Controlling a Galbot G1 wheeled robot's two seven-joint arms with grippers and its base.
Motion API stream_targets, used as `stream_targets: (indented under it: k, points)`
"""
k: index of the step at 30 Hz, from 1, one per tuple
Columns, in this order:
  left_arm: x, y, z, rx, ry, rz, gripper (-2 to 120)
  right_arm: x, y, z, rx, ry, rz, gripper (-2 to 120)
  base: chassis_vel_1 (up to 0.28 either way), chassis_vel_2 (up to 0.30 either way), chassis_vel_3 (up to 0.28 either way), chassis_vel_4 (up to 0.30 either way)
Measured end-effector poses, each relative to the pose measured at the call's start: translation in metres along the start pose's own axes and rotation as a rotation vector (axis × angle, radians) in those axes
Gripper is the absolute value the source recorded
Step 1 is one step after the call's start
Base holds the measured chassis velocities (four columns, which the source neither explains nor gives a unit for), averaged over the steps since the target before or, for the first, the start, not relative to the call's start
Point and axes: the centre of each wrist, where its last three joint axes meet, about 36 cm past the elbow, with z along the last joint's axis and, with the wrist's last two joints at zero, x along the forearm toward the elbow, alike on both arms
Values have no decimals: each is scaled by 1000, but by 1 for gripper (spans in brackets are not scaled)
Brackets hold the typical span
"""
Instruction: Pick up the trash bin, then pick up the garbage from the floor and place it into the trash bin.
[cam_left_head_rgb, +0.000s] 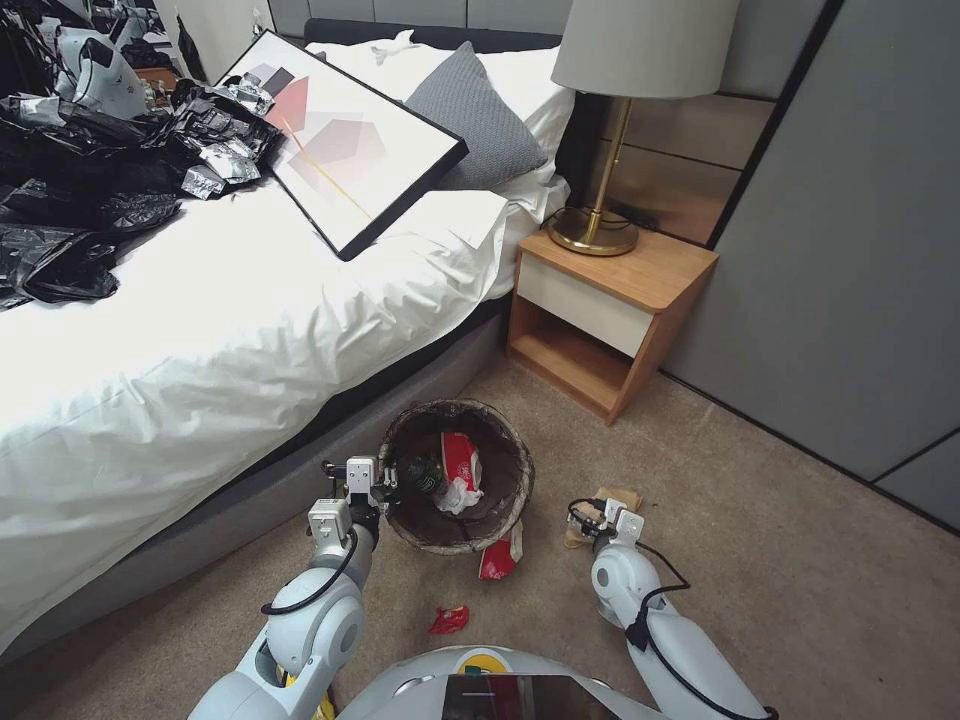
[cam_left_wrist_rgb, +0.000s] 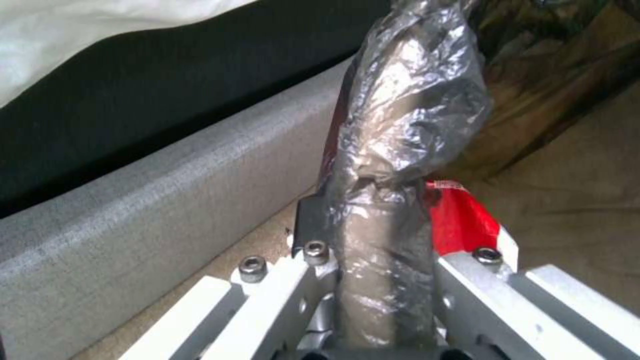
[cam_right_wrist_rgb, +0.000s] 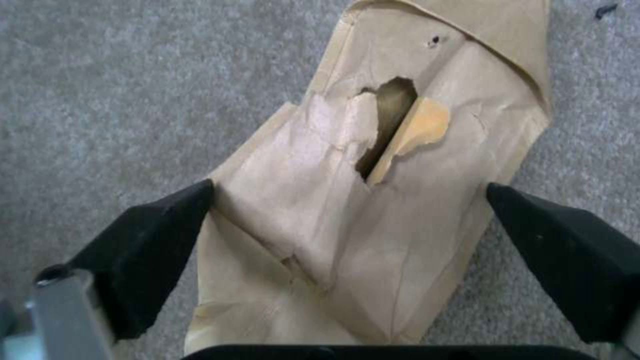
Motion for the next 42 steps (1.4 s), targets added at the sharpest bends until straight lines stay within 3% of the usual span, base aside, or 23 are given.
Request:
stream_targets:
  k: [8,10,12,17,22,24,27,42]
  points:
    - [-1,1,-2,4,-2,2,3,-1,0,2,19,-1,8,71,0,0,0,0]
    - [-2,1,-1,3,-1,1,3,1,1,4,29,-6,9,59,0,0,0,0]
    - [-2,1,-1,3,0,1,3,2,1,4,32,-9,8,57,0,0,0,0]
    - [-4,1,-1,3,1,2,3,6,4,3,45,-28,6,34,0,0,0,0]
    - [-4,1,-1,3,0,2,3,9,5,3,50,-38,8,23,0,0,0,0]
    - [-5,1,-1,3,0,3,3,11,5,2,54,-45,10,9,0,0,0,0]
    - [-5,0,-1,4,1,4,3,15,6,1,56,-56,11,0,0,0,0,0]
    - [-4,0,0,5,4,5,3,23,9,-3,58,-79,13,0,0,0,0,0]
